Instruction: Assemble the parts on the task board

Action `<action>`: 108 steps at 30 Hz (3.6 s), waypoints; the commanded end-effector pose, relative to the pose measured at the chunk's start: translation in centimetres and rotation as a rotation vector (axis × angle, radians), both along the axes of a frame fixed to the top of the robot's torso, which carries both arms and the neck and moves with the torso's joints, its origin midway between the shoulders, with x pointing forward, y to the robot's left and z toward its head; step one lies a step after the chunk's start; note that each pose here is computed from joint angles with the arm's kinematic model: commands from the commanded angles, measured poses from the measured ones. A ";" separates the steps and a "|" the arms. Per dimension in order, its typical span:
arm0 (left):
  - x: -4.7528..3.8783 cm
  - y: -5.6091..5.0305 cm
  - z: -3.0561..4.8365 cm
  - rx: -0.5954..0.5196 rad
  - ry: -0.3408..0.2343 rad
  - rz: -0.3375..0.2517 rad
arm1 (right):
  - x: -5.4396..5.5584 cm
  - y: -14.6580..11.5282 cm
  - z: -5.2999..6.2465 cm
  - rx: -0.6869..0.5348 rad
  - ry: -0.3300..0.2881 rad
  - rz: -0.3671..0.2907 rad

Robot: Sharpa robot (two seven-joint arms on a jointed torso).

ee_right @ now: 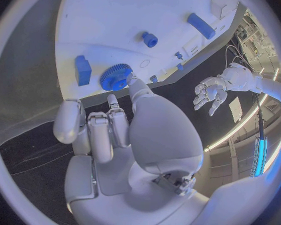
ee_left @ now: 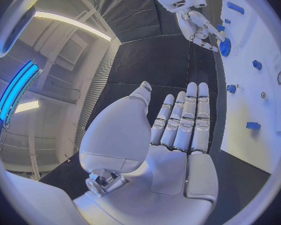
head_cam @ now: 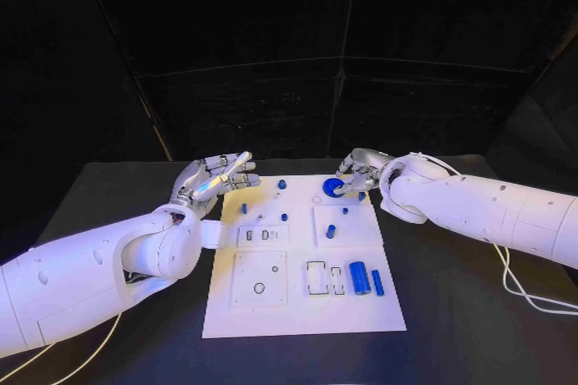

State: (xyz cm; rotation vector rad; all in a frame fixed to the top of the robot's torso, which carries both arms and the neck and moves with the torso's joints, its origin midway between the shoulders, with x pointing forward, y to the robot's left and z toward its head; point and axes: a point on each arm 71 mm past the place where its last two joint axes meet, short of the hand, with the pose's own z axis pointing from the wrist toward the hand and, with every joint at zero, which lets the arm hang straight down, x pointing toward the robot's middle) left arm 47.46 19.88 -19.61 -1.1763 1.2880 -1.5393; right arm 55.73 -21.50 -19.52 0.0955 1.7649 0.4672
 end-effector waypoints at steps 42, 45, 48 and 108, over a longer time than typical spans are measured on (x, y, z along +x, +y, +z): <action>0.14 -0.2 0.08 -0.003 -0.007 -0.015 | 0.2 0.3 -0.2 -0.062 -0.039 -0.009; 0.15 -0.2 0.08 -0.003 -0.007 -0.015 | 0.2 0.4 -0.2 -0.070 -0.044 -0.008; 0.14 -0.2 0.07 -0.003 -0.006 -0.016 | 0.2 0.5 -0.2 -0.085 -0.048 -0.005; 0.21 0.0 -0.06 -0.002 0.007 -0.023 | -3.8 8.5 1.4 -0.054 -0.283 0.176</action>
